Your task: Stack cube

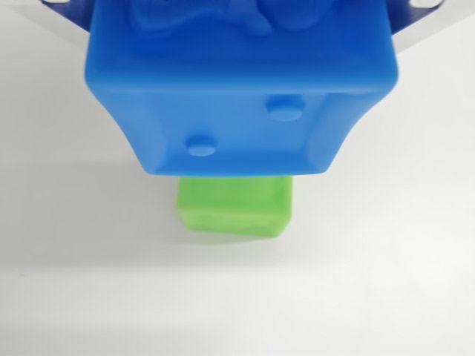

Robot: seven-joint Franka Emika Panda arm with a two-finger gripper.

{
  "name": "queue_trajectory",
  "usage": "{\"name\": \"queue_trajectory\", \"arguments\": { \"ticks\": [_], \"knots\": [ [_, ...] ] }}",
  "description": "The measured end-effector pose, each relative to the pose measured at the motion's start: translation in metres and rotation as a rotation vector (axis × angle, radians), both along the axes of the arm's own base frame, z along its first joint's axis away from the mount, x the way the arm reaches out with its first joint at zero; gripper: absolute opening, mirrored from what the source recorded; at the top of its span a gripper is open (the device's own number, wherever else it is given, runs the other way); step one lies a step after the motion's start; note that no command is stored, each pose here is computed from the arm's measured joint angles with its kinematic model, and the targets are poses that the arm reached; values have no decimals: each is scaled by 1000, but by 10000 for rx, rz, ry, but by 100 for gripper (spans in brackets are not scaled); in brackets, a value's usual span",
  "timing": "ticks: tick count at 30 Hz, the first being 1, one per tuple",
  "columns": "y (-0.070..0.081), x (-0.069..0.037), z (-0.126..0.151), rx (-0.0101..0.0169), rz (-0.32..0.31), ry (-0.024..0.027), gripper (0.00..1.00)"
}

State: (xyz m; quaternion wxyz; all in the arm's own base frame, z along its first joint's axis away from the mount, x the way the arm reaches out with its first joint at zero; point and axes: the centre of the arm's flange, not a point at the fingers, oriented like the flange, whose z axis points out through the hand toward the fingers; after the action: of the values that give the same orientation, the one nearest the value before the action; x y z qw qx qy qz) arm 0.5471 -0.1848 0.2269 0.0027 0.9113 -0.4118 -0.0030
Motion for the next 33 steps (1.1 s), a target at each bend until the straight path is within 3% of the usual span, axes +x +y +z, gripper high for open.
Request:
{"name": "queue_trajectory", "arguments": {
  "ticks": [10, 17, 33],
  "knots": [
    [0, 0, -25, -8, -3, -21, 0],
    [0, -1, -40, -7, 1, -3, 0],
    [1, -1, -57, -6, 4, -5, 0]
  ]
}}
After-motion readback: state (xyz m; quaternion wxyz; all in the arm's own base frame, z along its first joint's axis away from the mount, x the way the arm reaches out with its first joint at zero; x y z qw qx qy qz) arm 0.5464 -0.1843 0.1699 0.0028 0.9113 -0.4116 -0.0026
